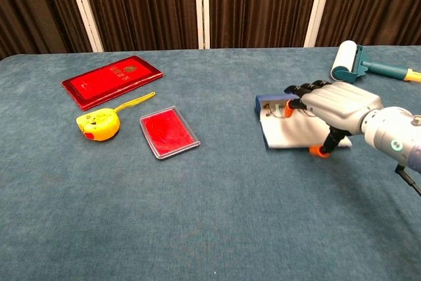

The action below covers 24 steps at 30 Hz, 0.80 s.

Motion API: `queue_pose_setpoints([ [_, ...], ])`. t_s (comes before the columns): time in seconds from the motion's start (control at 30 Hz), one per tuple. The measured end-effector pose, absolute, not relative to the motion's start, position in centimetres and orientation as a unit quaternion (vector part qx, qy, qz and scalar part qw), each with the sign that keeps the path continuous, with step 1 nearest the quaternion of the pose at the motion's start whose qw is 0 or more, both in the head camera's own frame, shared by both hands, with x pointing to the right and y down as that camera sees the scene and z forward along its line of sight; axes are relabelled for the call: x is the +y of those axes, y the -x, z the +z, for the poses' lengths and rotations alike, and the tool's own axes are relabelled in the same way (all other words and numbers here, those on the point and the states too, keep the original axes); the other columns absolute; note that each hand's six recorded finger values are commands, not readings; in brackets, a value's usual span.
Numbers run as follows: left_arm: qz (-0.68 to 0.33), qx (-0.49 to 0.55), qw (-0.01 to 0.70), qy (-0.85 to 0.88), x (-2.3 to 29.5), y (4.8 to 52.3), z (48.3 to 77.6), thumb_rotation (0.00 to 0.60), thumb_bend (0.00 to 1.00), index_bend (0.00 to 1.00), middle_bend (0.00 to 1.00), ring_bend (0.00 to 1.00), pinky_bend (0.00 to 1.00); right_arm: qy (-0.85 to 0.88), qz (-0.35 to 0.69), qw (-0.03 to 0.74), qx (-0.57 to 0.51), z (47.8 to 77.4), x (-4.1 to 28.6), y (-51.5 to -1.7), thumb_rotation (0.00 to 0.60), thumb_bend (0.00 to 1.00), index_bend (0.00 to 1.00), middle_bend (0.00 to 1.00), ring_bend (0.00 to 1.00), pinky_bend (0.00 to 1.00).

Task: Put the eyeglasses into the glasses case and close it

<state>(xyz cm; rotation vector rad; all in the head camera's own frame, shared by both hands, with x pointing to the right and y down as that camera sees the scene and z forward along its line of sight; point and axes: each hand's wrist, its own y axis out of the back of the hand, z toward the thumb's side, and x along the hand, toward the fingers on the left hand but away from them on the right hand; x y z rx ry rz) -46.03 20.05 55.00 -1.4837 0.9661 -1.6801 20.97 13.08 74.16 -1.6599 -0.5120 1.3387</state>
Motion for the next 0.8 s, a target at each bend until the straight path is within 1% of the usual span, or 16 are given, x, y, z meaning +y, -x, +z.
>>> queue_pose_setpoints([
  [0.33, -0.649, 0.37, 0.343, 0.57, 20.0, 46.1, 55.1, 0.6, 0.0, 0.0, 0.0, 0.0, 0.0, 0.668, 0.551, 0.453, -0.212, 74.5, 12.4, -21.3, 0.6, 0.3, 0.29, 0.0, 0.0, 0.0],
  [0.8, -0.653, 0.369, 0.341, 0.567, 19.9, 46.3, 55.4, 0.6, 0.0, 0.0, 0.0, 0.0, 0.0, 0.657, 0.554, 0.444, -0.255, 74.3, 9.4, -20.9, 0.6, 0.31, 0.32, 0.0, 0.0, 0.0],
])
